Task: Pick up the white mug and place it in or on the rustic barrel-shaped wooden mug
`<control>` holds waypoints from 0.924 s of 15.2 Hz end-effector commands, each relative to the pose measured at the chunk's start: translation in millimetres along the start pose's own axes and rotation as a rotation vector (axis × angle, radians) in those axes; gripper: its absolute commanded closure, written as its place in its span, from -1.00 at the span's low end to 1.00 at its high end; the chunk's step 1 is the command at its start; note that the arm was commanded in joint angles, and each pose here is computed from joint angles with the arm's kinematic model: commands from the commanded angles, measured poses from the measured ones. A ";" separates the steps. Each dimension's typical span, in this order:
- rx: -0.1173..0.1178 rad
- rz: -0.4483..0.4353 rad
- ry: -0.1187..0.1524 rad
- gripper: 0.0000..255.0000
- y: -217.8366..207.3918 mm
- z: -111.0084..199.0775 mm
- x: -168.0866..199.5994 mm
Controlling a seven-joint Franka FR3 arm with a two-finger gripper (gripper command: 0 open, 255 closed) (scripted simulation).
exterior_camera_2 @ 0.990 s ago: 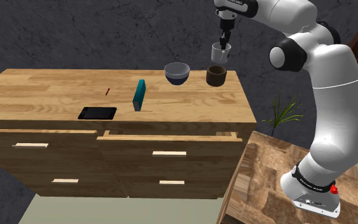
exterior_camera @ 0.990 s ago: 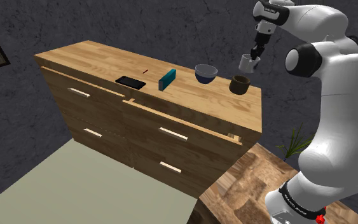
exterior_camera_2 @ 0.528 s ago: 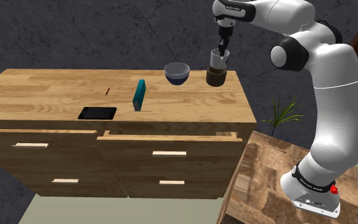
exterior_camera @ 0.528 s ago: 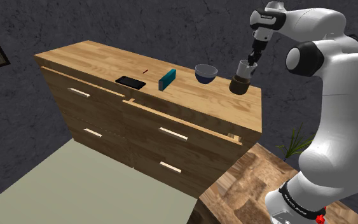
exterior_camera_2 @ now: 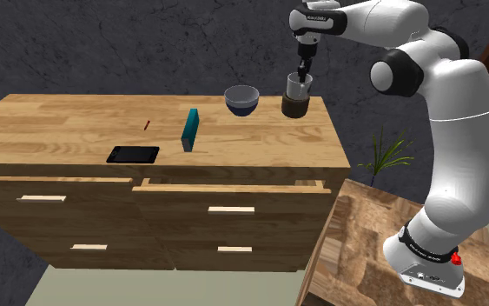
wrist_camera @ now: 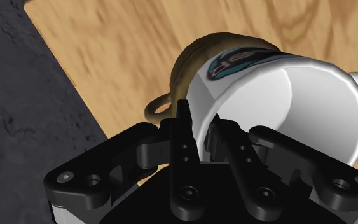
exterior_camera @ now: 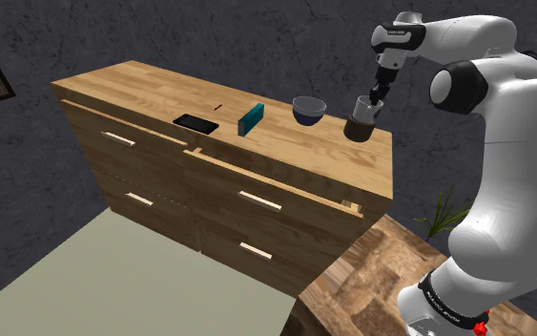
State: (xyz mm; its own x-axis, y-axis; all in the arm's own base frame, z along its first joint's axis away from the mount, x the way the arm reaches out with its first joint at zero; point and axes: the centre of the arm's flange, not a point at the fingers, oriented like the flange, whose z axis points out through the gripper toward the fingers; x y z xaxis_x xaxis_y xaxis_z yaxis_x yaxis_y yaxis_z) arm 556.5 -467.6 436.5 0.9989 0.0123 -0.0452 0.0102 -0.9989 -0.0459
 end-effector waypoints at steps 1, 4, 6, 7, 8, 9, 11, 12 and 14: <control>0.000 0.000 0.000 1.00 0.1 0.4 0.2; 0.000 0.000 0.000 1.00 0.1 0.4 0.2; 0.000 0.000 0.000 -1.00 0.1 0.4 0.2; 0.000 0.000 0.000 -1.00 0.0 0.4 0.2; 0.000 0.000 0.000 -1.00 0.0 0.4 0.2; 0.000 0.000 0.000 -1.00 0.0 0.4 0.2; 0.000 0.000 0.000 -1.00 0.1 -12.8 0.2; 0.000 0.000 0.000 -1.00 0.1 -26.0 0.1; 0.000 0.000 0.000 -1.00 0.1 -49.6 0.1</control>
State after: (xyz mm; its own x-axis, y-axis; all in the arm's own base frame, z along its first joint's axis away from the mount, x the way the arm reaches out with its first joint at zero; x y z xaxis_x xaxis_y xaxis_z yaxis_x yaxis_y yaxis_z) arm 560.3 -469.9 472.9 0.9990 0.0119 -0.0439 0.0099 -0.9990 -0.0446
